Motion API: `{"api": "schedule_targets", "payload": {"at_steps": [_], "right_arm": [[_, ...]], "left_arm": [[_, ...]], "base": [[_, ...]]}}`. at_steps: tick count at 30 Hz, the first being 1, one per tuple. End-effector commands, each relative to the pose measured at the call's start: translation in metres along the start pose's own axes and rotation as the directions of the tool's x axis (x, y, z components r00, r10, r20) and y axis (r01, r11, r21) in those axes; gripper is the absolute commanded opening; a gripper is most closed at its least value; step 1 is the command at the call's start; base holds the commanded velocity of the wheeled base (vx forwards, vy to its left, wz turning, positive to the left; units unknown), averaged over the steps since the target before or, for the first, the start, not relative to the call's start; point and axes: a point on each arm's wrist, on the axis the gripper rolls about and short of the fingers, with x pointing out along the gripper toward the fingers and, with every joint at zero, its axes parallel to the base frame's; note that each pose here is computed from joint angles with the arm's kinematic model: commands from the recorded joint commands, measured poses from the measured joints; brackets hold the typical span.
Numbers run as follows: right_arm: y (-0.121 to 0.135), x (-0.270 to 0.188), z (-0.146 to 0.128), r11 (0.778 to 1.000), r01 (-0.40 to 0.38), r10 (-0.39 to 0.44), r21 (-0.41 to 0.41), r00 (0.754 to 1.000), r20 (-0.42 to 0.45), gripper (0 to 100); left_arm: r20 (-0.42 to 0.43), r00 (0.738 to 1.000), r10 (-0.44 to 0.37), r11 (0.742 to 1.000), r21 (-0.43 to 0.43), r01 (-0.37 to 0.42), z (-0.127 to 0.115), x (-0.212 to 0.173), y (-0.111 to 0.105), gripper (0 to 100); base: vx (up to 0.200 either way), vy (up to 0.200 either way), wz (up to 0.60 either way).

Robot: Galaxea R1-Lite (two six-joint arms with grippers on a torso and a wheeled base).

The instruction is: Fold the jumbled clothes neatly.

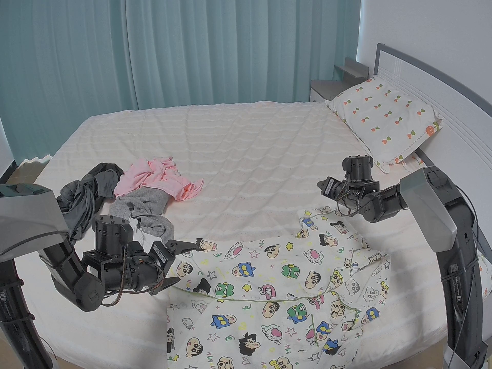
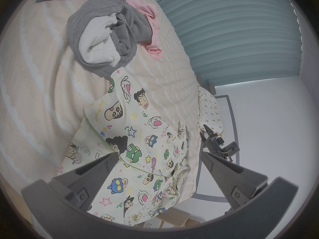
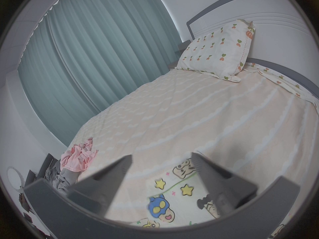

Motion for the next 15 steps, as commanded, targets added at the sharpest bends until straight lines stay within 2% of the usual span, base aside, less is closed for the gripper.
{"api": "schedule_targets", "payload": {"at_steps": [1,5,11,15], "right_arm": [[-0.003,0.005,-0.004,1.0,0.008,-0.008,0.0,1.0,-0.005,100],[-0.015,0.004,0.003,0.999,0.034,-0.034,0.012,0.999,0.0,100],[-0.048,0.004,0.001,0.995,0.085,-0.083,0.042,0.995,-0.05,100],[-0.058,0.005,-0.009,0.998,0.044,-0.036,0.051,0.99,-0.136,100]], "left_arm": [[0.0,1.0,0.001,1.0,-0.001,-0.001,0.0,0.0,0.0,100],[-0.001,1.0,0.001,1.0,0.0,-0.001,0.0,0.001,0.0,100],[-0.001,1.0,0.002,1.0,-0.001,-0.002,0.0,0.0,0.001,100],[-0.001,1.0,0.001,1.0,0.0,-0.001,0.0,0.001,0.0,100]], "base": [[0.0,0.0,0.0],[0.0,0.0,0.0],[0.0,0.0,0.0],[0.0,0.0,0.0]]}}
